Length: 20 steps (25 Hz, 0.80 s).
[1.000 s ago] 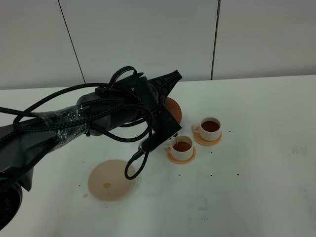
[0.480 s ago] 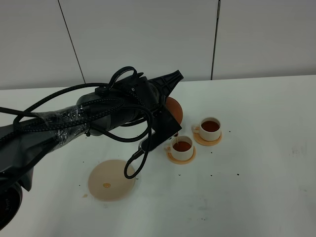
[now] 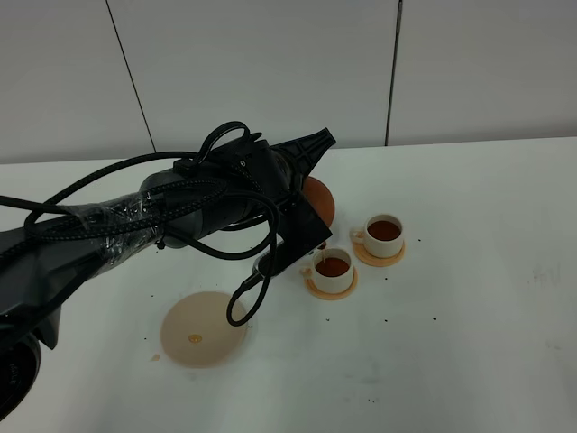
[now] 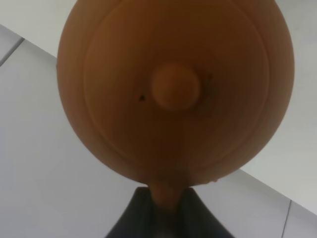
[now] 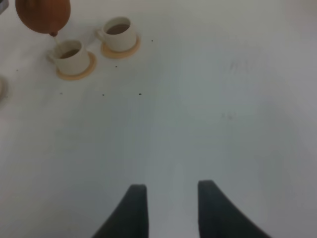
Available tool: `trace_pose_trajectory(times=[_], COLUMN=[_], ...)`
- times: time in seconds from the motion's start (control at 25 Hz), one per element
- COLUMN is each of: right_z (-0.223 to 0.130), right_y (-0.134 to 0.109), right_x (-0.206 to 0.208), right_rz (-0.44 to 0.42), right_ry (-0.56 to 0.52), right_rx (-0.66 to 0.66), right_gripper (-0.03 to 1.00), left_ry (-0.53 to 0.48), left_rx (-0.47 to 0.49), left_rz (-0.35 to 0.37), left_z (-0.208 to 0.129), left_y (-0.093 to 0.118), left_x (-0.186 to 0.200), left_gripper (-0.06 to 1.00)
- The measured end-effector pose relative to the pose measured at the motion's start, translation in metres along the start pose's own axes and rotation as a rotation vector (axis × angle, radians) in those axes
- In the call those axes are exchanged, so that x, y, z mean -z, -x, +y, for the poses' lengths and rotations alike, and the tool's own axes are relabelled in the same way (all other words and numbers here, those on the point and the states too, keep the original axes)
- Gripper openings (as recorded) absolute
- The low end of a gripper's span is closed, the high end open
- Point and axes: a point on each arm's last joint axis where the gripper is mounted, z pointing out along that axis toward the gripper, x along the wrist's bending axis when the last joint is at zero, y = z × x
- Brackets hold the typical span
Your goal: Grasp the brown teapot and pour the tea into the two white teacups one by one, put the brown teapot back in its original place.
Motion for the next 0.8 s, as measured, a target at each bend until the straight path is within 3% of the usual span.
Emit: trace_pose_trajectory(times=[0.8], right_z=[0.0000], right_y=[0.0000], right_x=[0.0000], right_rz=[0.000], right_ry=[0.000], right_rx=[0.000], right_gripper=[0.24], left_ry=[0.002], left_rx=[0.000], left_rz=[0.012], left_z=[0.0002], left_y=[-0.0011], left_x=[0.0000], left_gripper=[0.17])
